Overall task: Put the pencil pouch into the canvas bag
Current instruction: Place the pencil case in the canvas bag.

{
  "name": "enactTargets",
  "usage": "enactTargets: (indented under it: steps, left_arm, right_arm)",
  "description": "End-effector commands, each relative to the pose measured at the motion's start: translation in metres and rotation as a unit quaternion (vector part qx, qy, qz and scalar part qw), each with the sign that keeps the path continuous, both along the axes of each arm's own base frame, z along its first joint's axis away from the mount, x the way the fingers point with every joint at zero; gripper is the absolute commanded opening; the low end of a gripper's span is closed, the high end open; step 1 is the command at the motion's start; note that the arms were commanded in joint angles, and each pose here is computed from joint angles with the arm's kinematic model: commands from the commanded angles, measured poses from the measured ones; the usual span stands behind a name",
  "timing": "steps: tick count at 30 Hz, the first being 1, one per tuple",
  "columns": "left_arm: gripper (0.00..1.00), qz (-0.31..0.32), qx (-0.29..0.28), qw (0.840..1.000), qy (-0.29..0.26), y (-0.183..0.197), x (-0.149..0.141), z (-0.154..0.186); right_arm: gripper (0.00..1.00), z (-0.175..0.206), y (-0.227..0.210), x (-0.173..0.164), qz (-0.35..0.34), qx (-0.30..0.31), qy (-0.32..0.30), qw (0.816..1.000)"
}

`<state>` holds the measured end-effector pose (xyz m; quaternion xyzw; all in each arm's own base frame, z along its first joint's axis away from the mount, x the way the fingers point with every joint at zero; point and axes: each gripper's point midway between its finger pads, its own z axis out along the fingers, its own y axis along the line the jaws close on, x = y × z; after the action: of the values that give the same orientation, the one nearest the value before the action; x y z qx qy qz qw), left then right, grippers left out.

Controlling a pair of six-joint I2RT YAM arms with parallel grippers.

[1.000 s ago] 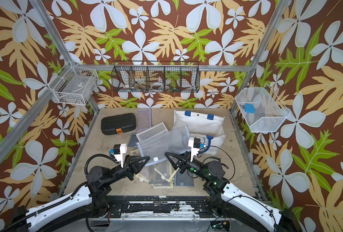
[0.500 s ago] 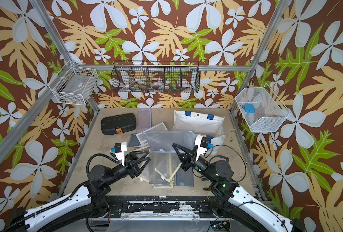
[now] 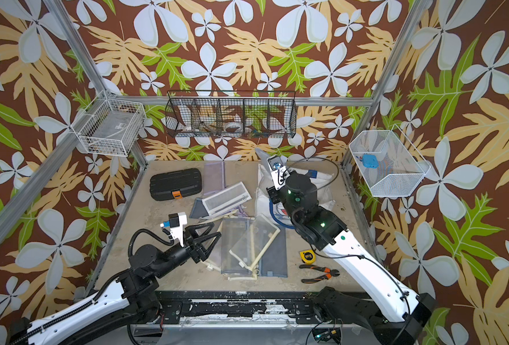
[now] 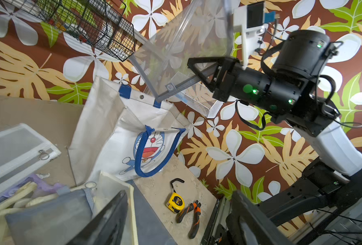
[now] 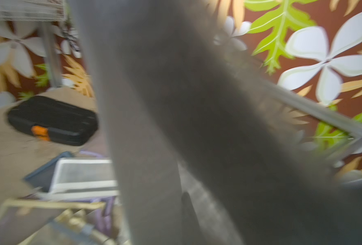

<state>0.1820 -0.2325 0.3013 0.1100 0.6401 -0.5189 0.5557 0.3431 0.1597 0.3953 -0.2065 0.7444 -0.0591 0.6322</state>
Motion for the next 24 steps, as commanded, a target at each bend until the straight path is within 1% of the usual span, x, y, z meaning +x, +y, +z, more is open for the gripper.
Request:
enactTargets:
  steps: [1, 5, 7, 9, 11, 17, 21, 23, 24]
  left_arm:
    - [0.78, 0.017, 0.024, 0.999, -0.02, 0.006, 0.001, 0.003]
    - [0.78, 0.025, 0.04, 0.998, -0.035, 0.01, 0.0, 0.007]
    - [0.79, 0.019, 0.043, 0.998, -0.043, 0.008, -0.002, 0.01]
    - [0.79, 0.013, 0.042, 0.998, -0.046, 0.005, -0.002, 0.014]
    - [0.79, 0.004, 0.041, 0.998, -0.047, 0.002, -0.004, 0.015]
    - [0.79, -0.007, 0.042, 0.998, -0.044, -0.005, -0.002, 0.011]
    - [0.79, -0.007, 0.044, 0.998, -0.041, -0.007, -0.001, 0.008]
    - [0.79, -0.005, 0.043, 0.998, -0.041, -0.007, 0.0, 0.008]
    - [0.79, -0.005, 0.044, 0.998, -0.04, -0.007, 0.0, 0.008]
  right_arm:
    - [0.0, -0.016, -0.026, 0.014, -0.05, -0.116, 0.031, 0.992]
    - [0.0, -0.042, -0.041, 0.029, -0.084, -0.211, 0.072, 0.971]
    - [0.0, -0.067, -0.049, 0.035, -0.084, -0.252, 0.107, 0.958]
    - [0.0, -0.086, -0.06, 0.036, -0.091, -0.28, 0.136, 0.946]
    - [0.0, -0.098, -0.071, 0.036, -0.099, -0.296, 0.157, 0.937]
    - [0.0, -0.121, -0.099, 0.031, -0.111, -0.323, 0.198, 0.919]
    - [0.01, -0.134, -0.105, 0.032, -0.114, -0.331, 0.206, 0.914]
    - [0.07, -0.14, -0.102, 0.035, -0.107, -0.329, 0.212, 0.914]
    - [0.14, -0.142, -0.101, 0.038, -0.105, -0.331, 0.215, 0.913]
